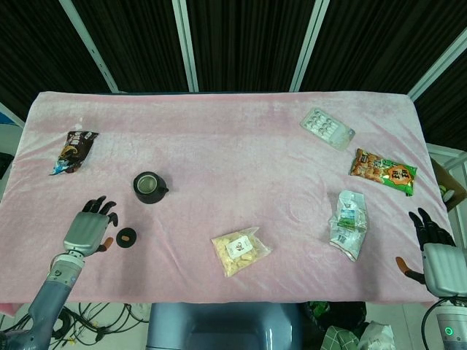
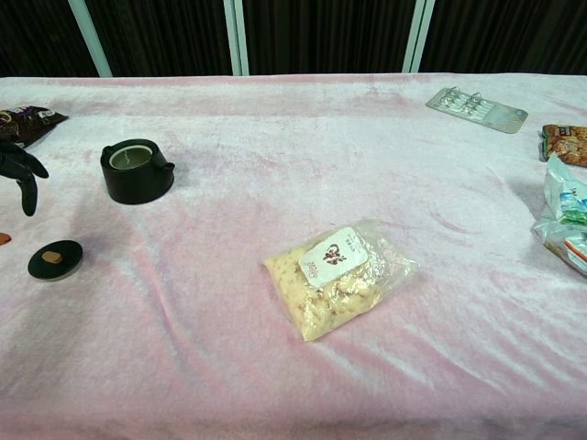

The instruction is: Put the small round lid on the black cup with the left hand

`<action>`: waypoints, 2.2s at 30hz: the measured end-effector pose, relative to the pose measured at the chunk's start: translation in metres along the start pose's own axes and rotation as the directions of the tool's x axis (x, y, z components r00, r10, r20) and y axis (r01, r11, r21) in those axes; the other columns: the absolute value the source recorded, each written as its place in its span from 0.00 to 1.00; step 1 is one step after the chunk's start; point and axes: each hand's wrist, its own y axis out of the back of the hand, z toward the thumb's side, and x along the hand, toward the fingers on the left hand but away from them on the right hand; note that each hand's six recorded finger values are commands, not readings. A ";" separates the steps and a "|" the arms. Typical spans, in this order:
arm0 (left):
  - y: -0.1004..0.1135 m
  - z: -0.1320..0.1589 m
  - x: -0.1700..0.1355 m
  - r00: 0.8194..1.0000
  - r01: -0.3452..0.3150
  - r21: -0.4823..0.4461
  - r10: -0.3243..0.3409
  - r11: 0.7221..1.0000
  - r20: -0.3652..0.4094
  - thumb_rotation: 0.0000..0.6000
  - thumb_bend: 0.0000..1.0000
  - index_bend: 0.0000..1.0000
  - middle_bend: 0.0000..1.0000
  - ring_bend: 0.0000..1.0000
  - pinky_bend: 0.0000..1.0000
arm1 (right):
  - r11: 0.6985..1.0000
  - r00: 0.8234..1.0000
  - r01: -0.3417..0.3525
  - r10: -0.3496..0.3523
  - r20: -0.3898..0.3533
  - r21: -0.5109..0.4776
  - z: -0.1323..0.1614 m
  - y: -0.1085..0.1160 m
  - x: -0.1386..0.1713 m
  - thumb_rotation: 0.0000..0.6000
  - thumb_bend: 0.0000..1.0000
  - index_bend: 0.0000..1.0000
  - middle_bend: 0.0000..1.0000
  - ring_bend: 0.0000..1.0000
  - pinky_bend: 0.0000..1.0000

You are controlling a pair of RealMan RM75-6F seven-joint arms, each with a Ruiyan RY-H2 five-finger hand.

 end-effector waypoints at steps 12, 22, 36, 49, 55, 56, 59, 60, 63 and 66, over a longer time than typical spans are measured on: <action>-0.019 0.006 0.010 0.999 0.039 -0.003 -0.039 0.999 0.036 1.00 0.33 0.46 0.16 0.00 0.10 | 1.000 1.000 0.001 -0.001 0.001 -0.001 0.000 0.000 0.000 1.00 0.17 0.00 0.02 0.14 0.19; -0.026 0.011 0.014 0.997 0.051 0.005 -0.051 0.999 0.053 1.00 0.33 0.47 0.16 0.00 0.09 | 1.000 1.000 0.001 -0.001 0.002 -0.002 -0.001 0.001 0.000 1.00 0.17 0.00 0.02 0.14 0.19; -0.028 0.019 0.022 0.997 0.049 0.008 -0.050 0.999 0.066 1.00 0.34 0.50 0.17 0.00 0.09 | 1.000 1.000 0.002 -0.002 0.004 -0.004 -0.001 0.001 0.000 1.00 0.17 0.00 0.02 0.14 0.19; -0.033 0.019 0.025 0.996 0.064 0.020 -0.065 0.998 0.059 1.00 0.36 0.52 0.17 0.00 0.08 | 1.000 1.000 0.004 -0.004 0.005 -0.006 -0.001 0.001 -0.001 1.00 0.17 0.00 0.02 0.14 0.19; -0.034 0.018 0.025 0.996 0.070 0.029 -0.071 0.997 0.050 1.00 0.36 0.52 0.17 0.00 0.07 | 1.000 1.000 0.005 -0.005 0.006 -0.006 -0.001 0.001 -0.001 1.00 0.17 0.00 0.03 0.14 0.19; -0.035 0.017 0.025 0.996 0.070 0.030 -0.071 0.997 0.048 1.00 0.36 0.52 0.17 0.00 0.07 | 1.000 1.000 0.005 -0.005 0.006 -0.006 -0.001 0.001 -0.001 1.00 0.17 0.00 0.02 0.14 0.19; -0.035 0.016 0.025 0.996 0.074 0.033 -0.075 0.997 0.040 1.00 0.37 0.54 0.17 0.00 0.07 | 1.000 1.000 0.004 -0.004 0.008 -0.008 -0.001 0.001 -0.001 1.00 0.17 0.00 0.02 0.14 0.19; -0.036 0.016 0.026 0.996 0.077 0.035 -0.079 0.996 0.037 1.00 0.38 0.54 0.18 0.00 0.07 | 1.000 1.000 0.003 -0.003 0.008 -0.008 -0.001 0.001 -0.001 1.00 0.17 0.00 0.03 0.14 0.19; -0.036 0.017 0.027 0.996 0.082 0.031 -0.083 0.996 0.036 1.00 0.42 0.57 0.18 0.00 0.07 | 1.000 1.000 0.001 -0.001 0.009 -0.010 -0.001 0.001 -0.001 1.00 0.17 0.00 0.02 0.14 0.19; -0.035 0.019 0.027 0.996 0.076 0.019 -0.076 0.997 0.037 1.00 0.45 0.57 0.18 0.00 0.07 | 1.000 1.000 0.002 -0.002 0.009 -0.010 -0.001 0.001 -0.001 1.00 0.17 0.00 0.02 0.14 0.19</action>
